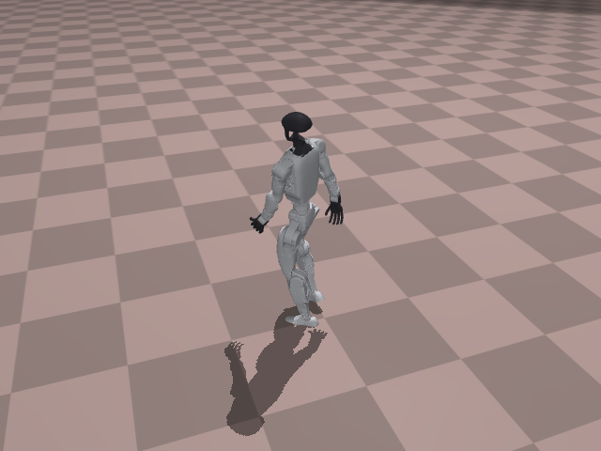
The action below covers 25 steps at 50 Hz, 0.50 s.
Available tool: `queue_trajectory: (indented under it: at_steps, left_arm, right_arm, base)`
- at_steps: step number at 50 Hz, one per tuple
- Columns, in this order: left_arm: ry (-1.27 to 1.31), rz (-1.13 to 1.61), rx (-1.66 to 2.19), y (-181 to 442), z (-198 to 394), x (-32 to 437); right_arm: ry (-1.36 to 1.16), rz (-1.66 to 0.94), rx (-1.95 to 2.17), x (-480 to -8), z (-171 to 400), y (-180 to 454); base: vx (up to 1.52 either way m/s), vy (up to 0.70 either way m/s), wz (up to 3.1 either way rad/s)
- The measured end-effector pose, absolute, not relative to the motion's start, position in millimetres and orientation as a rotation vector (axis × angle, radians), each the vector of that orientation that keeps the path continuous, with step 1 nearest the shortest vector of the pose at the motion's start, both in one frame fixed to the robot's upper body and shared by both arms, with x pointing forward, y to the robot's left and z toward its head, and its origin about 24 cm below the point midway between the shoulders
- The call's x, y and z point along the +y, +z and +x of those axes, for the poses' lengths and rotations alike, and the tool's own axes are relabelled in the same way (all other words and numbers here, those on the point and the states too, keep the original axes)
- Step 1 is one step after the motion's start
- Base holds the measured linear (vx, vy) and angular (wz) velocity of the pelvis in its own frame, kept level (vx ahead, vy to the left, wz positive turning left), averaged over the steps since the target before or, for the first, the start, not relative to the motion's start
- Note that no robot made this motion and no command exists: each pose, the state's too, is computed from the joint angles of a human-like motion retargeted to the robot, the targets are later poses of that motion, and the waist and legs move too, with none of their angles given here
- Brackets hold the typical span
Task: Upper body actions
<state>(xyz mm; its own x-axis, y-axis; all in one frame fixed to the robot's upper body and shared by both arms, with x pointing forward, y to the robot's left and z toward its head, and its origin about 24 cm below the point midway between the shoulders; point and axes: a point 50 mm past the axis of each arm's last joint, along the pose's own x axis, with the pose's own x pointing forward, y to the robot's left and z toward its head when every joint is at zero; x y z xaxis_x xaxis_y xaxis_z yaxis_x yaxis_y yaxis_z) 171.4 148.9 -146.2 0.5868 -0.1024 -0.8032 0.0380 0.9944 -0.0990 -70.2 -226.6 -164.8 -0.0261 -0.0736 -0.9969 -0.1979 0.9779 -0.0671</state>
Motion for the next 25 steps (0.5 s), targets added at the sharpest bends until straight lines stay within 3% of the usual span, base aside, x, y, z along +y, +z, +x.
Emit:
queue_trajectory:
  at_steps: [8, 14, 20, 25]
  left_arm:
    - [-0.030, -0.141, 1.110, -166.6, 114.7, 149.7]
    - [0.047, -0.157, 1.158, -170.9, 97.1, 160.5]
    - [0.042, -0.104, 1.206, -173.2, 81.5, 173.2]
    - [0.026, -0.015, 1.424, -178.9, 35.4, 183.1]
  right_arm:
    - [0.200, -0.314, 1.531, -228.1, -39.0, -169.3]
    - [0.270, -0.355, 1.573, -223.7, -46.7, -169.3]
    - [0.189, -0.360, 1.640, -231.6, -57.9, -165.9]
    - [0.064, -0.380, 1.698, -251.4, -63.3, -159.7]
  base:
    - [-0.09, -0.11, -0.37]
    - [-0.16, -0.22, -0.44]
    - [-0.24, -0.24, -0.30]
    - [-0.22, -0.16, 0.16]
